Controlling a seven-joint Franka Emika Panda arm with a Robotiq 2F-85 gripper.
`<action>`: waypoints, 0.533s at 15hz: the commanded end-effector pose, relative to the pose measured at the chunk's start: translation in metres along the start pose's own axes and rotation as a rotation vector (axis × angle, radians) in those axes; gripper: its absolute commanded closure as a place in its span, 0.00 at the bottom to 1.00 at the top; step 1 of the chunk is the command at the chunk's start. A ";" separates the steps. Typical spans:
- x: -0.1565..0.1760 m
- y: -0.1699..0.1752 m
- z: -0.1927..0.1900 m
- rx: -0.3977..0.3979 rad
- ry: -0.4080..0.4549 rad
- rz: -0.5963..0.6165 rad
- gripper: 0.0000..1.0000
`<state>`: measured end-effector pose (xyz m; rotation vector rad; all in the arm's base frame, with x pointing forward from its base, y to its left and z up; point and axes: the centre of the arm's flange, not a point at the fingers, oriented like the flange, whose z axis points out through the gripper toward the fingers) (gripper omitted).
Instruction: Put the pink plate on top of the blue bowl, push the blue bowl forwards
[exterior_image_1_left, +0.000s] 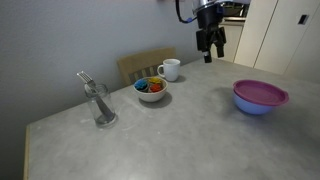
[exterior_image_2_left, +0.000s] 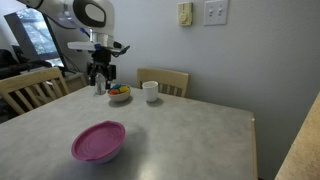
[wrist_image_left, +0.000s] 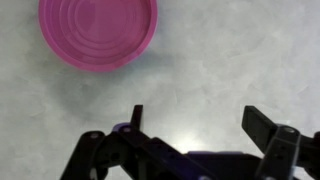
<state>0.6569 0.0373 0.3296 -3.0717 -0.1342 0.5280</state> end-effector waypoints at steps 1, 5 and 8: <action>-0.001 -0.003 -0.001 0.000 0.001 -0.004 0.00; -0.001 -0.004 0.000 -0.001 -0.001 -0.006 0.00; -0.001 -0.004 0.000 -0.001 0.000 -0.006 0.00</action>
